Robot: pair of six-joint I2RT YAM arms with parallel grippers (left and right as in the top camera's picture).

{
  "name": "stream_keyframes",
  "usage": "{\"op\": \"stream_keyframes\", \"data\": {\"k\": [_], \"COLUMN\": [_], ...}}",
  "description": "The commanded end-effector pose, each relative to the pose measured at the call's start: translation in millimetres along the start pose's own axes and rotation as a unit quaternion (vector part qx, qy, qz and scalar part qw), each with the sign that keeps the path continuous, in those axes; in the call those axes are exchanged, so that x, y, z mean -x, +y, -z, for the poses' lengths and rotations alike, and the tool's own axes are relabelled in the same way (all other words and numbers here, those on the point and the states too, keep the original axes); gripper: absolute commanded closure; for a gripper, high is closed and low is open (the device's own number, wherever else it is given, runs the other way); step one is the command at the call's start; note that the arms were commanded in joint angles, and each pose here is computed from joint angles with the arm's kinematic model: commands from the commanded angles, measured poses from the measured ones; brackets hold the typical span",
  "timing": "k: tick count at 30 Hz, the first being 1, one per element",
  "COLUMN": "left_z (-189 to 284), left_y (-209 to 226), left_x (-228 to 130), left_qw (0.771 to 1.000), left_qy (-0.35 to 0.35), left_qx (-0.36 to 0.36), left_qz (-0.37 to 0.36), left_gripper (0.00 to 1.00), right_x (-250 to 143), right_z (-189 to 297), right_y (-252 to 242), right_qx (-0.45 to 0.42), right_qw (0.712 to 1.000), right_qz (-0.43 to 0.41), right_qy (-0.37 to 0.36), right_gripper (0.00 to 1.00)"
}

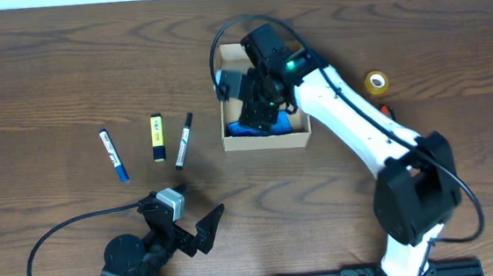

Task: Pack container
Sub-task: 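Lower the blue holder into the box and open the right gripper, then move the right gripper to the red stapler and grasp it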

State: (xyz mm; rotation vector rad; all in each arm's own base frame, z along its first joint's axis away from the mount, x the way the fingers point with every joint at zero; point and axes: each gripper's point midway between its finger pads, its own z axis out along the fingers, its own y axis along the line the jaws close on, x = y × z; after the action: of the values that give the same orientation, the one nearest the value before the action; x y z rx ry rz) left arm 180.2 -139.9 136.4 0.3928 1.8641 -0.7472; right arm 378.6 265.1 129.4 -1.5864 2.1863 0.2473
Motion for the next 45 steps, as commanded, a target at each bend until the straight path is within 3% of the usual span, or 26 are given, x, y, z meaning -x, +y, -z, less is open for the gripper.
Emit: {"op": "stream_keyframes", "data": {"k": [1, 9, 16, 26, 45], "left_z": [-3, -3, -3, -3, -3], "left_y": [4, 4, 4, 4, 4], "left_x": [-9, -9, -9, -9, -9], "left_qw": [1.0, 1.0, 1.0, 1.0, 1.0], "left_qy": [0.008, 0.008, 0.008, 0.008, 0.008], "left_qx": [0.005, 0.005, 0.005, 0.005, 0.005], "left_qz": [0.002, 0.002, 0.002, 0.002, 0.002], "left_gripper": [0.05, 0.05, 0.05, 0.05, 0.05], "right_x": [16, -48, -93, -148, -205], "right_z": [59, 78, 65, 32, 25], "right_y": [-27, -41, -42, -38, -31], "right_qx": [-0.081, -0.178, -0.242, -0.26, -0.257], "right_qw": [0.988, 0.898, 0.814, 0.76, 0.731], "right_qz": [-0.129, -0.4, -0.521, -0.586, -0.611], "right_qy": [-0.04, 0.046, 0.081, 0.108, 0.16], "right_gripper": [0.14, 0.13, 0.1, 0.09, 0.07]}}
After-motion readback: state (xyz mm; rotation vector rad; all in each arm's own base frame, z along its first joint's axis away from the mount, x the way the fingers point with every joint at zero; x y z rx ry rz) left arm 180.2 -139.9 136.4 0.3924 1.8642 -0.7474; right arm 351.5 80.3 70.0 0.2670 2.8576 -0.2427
